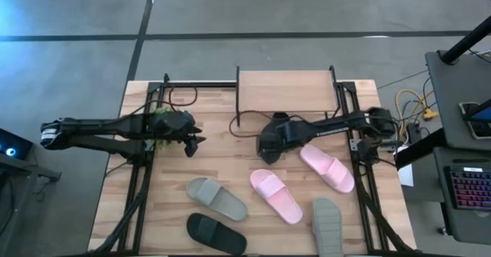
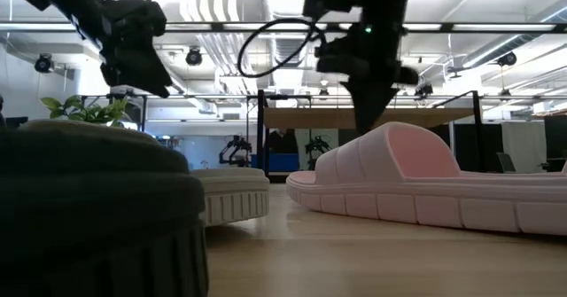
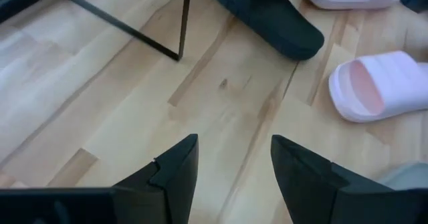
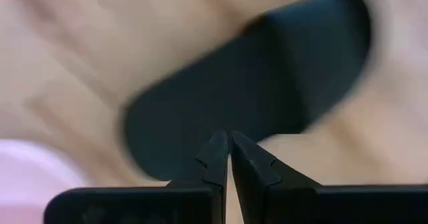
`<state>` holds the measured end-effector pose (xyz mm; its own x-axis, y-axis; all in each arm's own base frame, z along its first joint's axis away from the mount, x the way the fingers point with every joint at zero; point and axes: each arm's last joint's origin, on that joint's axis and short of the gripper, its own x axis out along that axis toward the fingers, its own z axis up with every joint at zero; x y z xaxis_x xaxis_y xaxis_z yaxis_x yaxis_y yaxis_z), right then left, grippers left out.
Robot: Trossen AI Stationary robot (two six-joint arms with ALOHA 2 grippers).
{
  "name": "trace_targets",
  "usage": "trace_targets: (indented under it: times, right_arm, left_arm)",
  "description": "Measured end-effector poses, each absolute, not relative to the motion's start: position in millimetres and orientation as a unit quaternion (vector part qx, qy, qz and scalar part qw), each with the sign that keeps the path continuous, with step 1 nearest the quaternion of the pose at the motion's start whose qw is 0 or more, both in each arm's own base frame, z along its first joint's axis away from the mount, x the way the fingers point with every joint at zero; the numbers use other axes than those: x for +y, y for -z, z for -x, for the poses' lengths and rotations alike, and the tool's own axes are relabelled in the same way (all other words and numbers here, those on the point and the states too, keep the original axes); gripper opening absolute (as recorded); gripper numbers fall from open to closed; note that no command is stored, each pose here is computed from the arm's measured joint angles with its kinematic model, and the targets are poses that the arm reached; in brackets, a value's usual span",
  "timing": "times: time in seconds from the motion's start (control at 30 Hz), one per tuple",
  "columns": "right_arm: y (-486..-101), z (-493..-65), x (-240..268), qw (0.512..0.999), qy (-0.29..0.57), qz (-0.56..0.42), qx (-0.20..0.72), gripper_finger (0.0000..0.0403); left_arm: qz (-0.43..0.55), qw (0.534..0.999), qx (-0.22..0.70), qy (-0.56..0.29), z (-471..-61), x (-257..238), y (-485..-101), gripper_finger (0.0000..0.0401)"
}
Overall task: Pick and place slides into the shelf
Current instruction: Move the top black slipper under the shelf
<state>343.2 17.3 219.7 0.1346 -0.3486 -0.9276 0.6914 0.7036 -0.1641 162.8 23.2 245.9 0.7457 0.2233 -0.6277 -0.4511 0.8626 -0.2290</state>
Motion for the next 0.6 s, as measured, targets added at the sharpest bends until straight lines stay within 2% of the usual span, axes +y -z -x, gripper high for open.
trace_targets:
  times: [0.13, 0.33, 0.43, 0.6]
  right_arm:
    - [-230.5, -344.3, 43.6, 0.769, 0.359, -0.098, 0.519, 0.0013]
    - [-236.2, -337.5, 67.0, 0.774, 0.348, -0.12, 0.516, 0.0023]
    - [-235.2, -331.4, 72.2, 0.757, 0.358, -0.135, 0.53, 0.0057]
    - [-235.0, -325.3, 74.4, 0.744, 0.369, -0.126, 0.543, 0.014]
  left_arm:
    - [0.153, 0.922, 0.311, -0.173, -162.9, 23.2, -244.9, 0.0173]
    - [0.101, 0.931, 0.314, -0.156, -167.2, 23.7, -243.8, 0.0173]
    - [0.087, 0.938, 0.297, -0.157, -174.0, 24.9, -244.9, 0.0173]
    - [0.08, 0.94, 0.284, -0.174, -184.0, 27.3, -239.5, 0.0173]
